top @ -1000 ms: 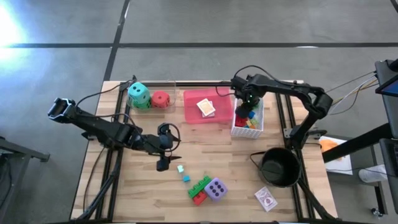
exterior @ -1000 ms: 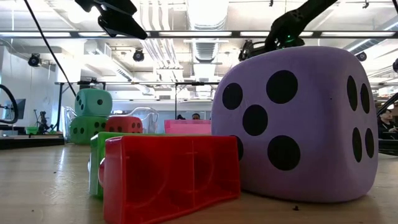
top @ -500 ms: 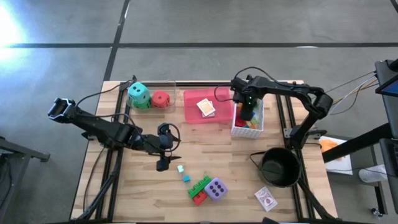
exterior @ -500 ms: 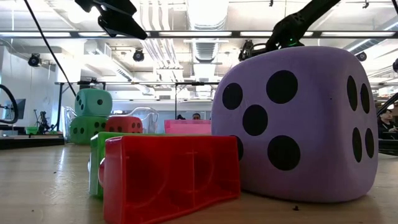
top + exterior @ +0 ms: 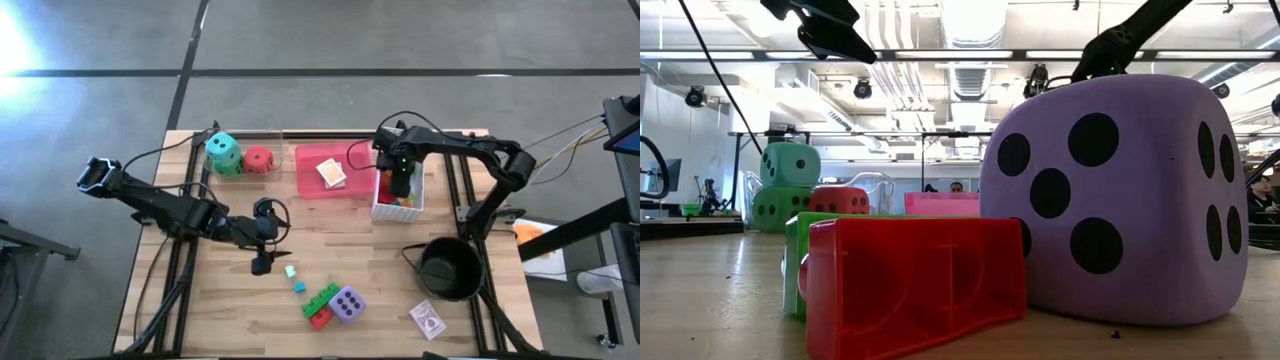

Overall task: Pick & Place Toys
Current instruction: Put the small green game piece into the white bin

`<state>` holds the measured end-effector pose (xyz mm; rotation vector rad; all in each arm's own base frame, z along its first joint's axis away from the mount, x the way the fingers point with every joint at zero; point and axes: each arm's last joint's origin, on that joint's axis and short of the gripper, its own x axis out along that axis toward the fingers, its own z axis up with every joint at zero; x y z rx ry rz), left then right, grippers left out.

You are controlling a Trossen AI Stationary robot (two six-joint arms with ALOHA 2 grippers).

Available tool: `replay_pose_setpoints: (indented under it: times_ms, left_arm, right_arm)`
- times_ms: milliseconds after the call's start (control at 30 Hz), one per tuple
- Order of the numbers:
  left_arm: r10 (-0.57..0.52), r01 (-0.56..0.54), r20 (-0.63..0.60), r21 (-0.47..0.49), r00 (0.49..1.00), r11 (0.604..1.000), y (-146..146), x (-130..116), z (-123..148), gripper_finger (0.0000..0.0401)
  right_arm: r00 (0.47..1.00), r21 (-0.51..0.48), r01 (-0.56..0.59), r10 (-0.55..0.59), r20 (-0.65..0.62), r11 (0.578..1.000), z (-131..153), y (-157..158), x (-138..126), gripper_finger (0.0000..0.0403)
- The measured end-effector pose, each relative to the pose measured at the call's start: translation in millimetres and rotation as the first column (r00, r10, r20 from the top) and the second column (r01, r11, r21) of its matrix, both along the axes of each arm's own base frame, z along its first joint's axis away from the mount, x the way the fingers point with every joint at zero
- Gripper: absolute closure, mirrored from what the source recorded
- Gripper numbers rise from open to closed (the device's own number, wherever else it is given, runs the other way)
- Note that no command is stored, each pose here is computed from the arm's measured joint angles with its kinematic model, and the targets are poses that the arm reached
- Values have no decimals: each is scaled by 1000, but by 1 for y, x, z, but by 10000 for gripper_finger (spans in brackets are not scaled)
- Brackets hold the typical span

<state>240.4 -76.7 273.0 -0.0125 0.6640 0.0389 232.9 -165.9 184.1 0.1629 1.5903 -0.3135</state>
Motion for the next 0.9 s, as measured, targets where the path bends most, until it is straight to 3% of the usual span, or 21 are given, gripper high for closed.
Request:
replay_pose_setpoints:
  times_ms: [467, 733, 900]
  left_arm:
    - [-2, 2, 1, 1, 1000, 1000, 0, 0, 0, 54]
    - [-2, 2, 1, 1, 1000, 1000, 0, 0, 0, 54]
    - [-2, 2, 1, 1, 1000, 1000, 0, 0, 0, 54]
  right_arm:
    - [1000, 7, 13, -13, 2, 1000, 0, 0, 0, 307]
    - [995, 18, 98, -98, 4, 995, 0, 2, -1, 307]
    - [988, 42, 150, -151, 18, 988, 0, 3, 0, 271]
